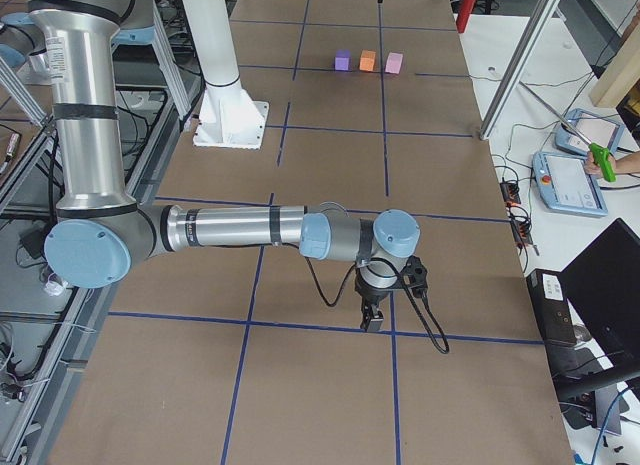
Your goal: Arrange blocks in a line
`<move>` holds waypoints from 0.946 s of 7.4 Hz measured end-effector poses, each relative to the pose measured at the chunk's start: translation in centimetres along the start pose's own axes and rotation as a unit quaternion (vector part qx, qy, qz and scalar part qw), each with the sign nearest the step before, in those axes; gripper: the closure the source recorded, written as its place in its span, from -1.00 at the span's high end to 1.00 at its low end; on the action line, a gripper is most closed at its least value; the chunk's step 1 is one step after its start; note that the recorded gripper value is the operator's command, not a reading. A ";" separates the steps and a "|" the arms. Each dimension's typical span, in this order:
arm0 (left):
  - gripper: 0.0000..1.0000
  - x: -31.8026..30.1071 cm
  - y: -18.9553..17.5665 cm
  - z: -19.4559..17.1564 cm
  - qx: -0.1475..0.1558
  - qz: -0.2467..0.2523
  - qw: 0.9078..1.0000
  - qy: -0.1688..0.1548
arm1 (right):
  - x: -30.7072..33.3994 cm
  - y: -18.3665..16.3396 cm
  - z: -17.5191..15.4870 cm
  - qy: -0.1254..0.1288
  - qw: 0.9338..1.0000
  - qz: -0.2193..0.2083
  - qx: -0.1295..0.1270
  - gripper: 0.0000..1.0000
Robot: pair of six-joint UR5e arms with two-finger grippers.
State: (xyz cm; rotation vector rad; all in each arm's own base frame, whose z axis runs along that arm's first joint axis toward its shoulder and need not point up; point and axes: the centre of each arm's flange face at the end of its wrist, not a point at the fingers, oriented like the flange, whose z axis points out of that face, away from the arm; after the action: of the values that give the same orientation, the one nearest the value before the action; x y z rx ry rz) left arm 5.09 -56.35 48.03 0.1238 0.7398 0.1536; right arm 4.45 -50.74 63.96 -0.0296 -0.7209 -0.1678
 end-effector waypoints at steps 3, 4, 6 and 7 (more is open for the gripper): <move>1.00 -17.7 6.1 0.9 -0.025 0.006 1.000 -0.014 | 0.0 0.0 0.0 0.000 1.000 0.000 0.000 1.00; 1.00 -21.8 9.4 2.3 -0.038 -0.013 0.999 -0.010 | 0.0 0.0 0.0 0.000 1.000 0.000 0.000 1.00; 1.00 -24.8 14.9 4.8 -0.053 -0.044 0.998 0.009 | 0.0 0.0 0.0 0.000 1.000 0.000 0.000 1.00; 1.00 -25.1 16.2 5.5 -0.055 -0.061 0.996 0.018 | 0.0 0.0 0.0 0.000 1.000 0.000 0.000 1.00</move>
State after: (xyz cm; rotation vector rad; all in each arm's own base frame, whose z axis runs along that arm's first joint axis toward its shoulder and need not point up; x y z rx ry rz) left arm -10.99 -45.37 71.26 -0.0299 0.7702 0.0802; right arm 4.45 -50.74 63.93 -0.0294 -0.7209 -0.1674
